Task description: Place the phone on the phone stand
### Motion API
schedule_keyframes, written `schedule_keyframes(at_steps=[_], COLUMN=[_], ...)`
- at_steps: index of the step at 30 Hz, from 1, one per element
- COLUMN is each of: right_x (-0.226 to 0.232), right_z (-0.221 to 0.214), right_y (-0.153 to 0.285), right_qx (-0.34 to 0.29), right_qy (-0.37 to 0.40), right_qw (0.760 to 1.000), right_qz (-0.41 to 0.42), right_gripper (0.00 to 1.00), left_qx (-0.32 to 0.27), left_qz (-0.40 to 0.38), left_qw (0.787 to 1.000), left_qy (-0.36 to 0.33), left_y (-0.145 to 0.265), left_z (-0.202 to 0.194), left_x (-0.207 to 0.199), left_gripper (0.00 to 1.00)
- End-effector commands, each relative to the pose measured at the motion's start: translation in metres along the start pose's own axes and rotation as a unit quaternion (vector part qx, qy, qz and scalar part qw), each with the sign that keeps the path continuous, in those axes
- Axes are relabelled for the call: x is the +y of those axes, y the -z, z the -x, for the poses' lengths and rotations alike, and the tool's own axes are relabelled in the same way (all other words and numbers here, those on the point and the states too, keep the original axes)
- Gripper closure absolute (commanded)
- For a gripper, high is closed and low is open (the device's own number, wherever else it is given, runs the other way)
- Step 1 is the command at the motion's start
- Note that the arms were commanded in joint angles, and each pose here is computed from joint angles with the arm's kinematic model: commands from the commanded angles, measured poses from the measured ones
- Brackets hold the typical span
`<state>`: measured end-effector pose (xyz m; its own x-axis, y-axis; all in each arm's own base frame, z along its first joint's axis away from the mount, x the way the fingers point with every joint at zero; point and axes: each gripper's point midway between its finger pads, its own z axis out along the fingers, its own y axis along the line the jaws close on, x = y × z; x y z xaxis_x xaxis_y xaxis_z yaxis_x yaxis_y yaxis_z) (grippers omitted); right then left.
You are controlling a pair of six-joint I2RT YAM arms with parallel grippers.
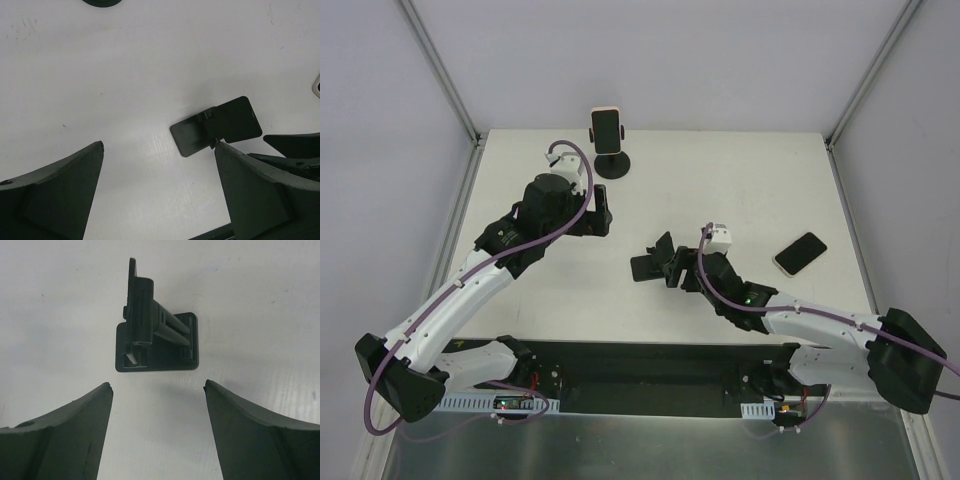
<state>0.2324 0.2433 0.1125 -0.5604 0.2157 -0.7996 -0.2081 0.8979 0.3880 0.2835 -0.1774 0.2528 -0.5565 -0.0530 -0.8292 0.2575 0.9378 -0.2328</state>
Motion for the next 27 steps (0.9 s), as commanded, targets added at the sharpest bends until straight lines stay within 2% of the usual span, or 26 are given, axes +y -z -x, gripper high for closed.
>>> schedule_keyframes(at_steps=[1, 10, 14, 18, 19, 21, 25, 27], right_x=[0.037, 0.034, 0.041, 0.041, 0.040, 0.041, 0.028, 0.031], right_z=[0.009, 0.020, 0.026, 0.021, 0.019, 0.019, 0.018, 0.012], right_y=[-0.011, -0.047, -0.061, -0.072, -0.073, -0.075, -0.075, -0.070], right_qx=[-0.025, -0.072, -0.084, -0.073, -0.071, -0.066, -0.055, -0.035], right_qy=[-0.069, -0.094, -0.108, -0.124, -0.125, -0.123, -0.113, -0.100], right_qw=[0.996, 0.993, 0.991, 0.989, 0.989, 0.990, 0.991, 0.991], right_qz=[0.053, -0.008, 0.009, 0.021, 0.021, 0.034, 0.042, 0.086], right_gripper=[0.23, 0.30, 0.50, 0.61, 0.68, 0.75, 0.99, 1.00], left_qx=[-0.008, -0.008, -0.006, -0.006, -0.008, -0.006, -0.005, -0.004], left_qz=[-0.018, -0.016, -0.016, -0.015, -0.014, -0.015, -0.018, -0.019], left_qw=[1.000, 1.000, 1.000, 1.000, 1.000, 1.000, 1.000, 1.000], left_qy=[0.012, 0.011, 0.011, 0.011, 0.011, 0.010, 0.010, 0.010], left_y=[0.000, -0.002, -0.003, -0.003, -0.004, -0.004, -0.004, -0.004], left_z=[0.007, 0.005, 0.004, 0.004, 0.005, 0.005, 0.005, 0.004], left_x=[-0.007, -0.006, -0.006, -0.005, -0.005, -0.005, -0.006, -0.006], left_gripper=[0.09, 0.09, 0.09, 0.09, 0.09, 0.09, 0.09, 0.09])
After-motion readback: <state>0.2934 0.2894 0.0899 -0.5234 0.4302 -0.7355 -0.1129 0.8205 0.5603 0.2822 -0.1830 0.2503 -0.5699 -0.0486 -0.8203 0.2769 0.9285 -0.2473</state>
